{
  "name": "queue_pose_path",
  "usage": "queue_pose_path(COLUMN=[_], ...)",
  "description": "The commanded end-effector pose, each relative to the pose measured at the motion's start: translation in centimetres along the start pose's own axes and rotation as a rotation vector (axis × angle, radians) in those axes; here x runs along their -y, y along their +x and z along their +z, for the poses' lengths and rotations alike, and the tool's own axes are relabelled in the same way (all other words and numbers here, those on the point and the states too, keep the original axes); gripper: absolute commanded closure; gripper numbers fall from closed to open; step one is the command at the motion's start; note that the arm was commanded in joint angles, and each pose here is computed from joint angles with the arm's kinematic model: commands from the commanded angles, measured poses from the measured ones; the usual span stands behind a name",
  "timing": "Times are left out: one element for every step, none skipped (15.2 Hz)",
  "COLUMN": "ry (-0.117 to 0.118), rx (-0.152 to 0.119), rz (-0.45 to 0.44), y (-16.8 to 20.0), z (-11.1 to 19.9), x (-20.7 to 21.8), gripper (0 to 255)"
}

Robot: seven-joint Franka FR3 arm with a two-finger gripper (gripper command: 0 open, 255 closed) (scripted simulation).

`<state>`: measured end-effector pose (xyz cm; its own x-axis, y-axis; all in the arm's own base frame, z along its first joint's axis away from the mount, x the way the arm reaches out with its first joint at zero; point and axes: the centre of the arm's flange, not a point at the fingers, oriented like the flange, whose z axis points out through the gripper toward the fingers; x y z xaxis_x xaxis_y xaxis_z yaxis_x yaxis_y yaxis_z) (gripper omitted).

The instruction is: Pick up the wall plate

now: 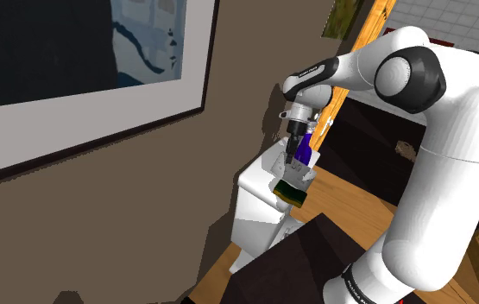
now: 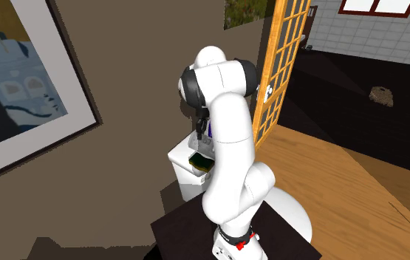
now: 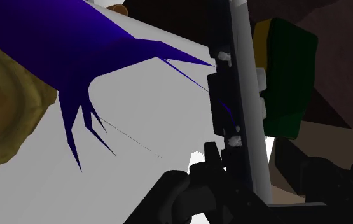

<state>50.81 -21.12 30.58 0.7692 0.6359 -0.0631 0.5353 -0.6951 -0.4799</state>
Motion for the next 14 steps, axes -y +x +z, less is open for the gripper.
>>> queue_pose_path(ry=[0.004, 0.004, 0.004, 0.004, 0.004, 0.004, 0.004, 0.004, 0.004, 0.004, 0.004, 0.004, 0.004, 0.004], rx=[0.002, 0.002, 0.002, 0.002, 0.002, 0.002, 0.002, 0.002, 0.002, 0.002, 0.002, 0.002, 0.002, 0.002], rz=[0.002, 0.002, 0.002, 0.002, 0.002, 0.002, 0.002, 0.002, 0.002, 0.002, 0.002, 0.002, 0.002, 0.002], y=[-0.1, -0.1, -0.1, -0.2, -0.2, -0.2, -0.3, -0.3, -0.3, -0.4, -0.4, -0.4, -0.5, -0.5], z=[0.2, 0.2, -0.3, -0.8, -1.2, -1.7, -2.1, -2.6, -3.1, -3.5, -4.0, -4.5, -4.9, -5.4], x=[0.0, 0.0, 0.2, 0.5, 0.7, 1.0, 1.2, 1.5, 1.7, 2.0, 2.3, 2.5, 2.8, 3.0], gripper=[255, 255, 255, 255, 255, 255, 255, 255, 255, 255, 255, 255, 255, 255])
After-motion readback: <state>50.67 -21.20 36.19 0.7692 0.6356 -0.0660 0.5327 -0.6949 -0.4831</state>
